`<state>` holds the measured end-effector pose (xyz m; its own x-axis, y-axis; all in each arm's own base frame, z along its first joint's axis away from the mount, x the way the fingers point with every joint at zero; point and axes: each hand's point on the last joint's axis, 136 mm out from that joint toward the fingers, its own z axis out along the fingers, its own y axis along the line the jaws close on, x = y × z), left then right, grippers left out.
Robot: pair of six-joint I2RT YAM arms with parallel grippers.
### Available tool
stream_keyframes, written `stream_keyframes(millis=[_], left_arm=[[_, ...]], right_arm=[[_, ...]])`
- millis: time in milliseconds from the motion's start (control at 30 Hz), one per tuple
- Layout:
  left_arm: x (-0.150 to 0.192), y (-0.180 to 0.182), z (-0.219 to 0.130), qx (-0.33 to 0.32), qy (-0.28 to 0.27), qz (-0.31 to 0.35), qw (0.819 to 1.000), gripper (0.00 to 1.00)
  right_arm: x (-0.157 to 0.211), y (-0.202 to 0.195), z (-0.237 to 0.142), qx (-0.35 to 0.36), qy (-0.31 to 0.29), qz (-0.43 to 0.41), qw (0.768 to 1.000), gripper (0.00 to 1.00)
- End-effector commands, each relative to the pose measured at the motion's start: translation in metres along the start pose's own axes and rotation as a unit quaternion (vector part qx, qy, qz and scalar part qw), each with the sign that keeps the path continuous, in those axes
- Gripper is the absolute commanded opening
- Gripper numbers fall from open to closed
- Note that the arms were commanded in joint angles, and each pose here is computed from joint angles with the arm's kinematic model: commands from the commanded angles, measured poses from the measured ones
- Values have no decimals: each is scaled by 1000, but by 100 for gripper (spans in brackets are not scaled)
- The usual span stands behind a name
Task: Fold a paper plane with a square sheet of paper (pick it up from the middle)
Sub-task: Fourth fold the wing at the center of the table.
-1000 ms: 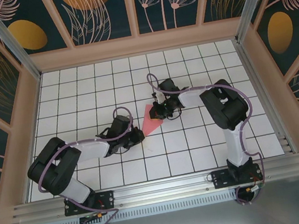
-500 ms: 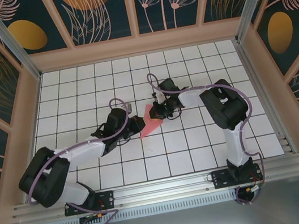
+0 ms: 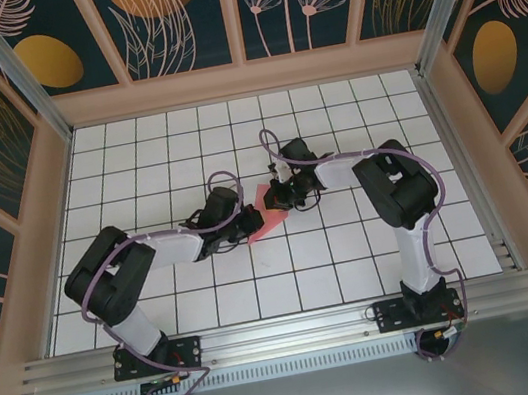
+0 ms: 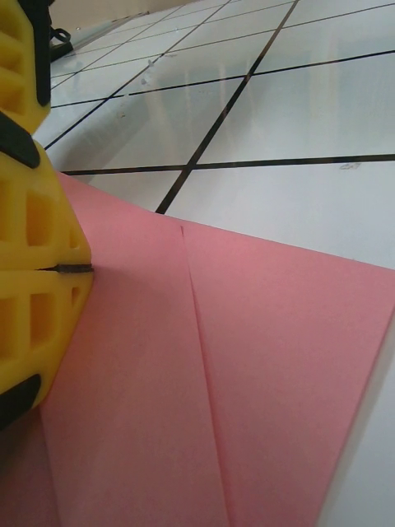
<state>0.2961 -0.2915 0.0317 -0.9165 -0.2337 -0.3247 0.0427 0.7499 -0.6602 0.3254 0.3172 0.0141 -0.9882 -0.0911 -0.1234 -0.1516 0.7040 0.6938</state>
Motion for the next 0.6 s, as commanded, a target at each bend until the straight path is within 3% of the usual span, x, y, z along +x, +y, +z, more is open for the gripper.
stream_keyframes(millis=[0, 267, 567], left_arm=[[8, 6, 8, -6, 23, 5, 1000, 7], [35, 48, 6, -66, 52, 12, 996, 6], [68, 65, -16, -53, 80, 11, 995, 6]], right_arm=[[42, -72, 23, 111, 58, 50, 991, 7], [44, -75, 22, 116, 61, 50, 990, 8], [48, -79, 22, 125, 66, 49, 989, 8]])
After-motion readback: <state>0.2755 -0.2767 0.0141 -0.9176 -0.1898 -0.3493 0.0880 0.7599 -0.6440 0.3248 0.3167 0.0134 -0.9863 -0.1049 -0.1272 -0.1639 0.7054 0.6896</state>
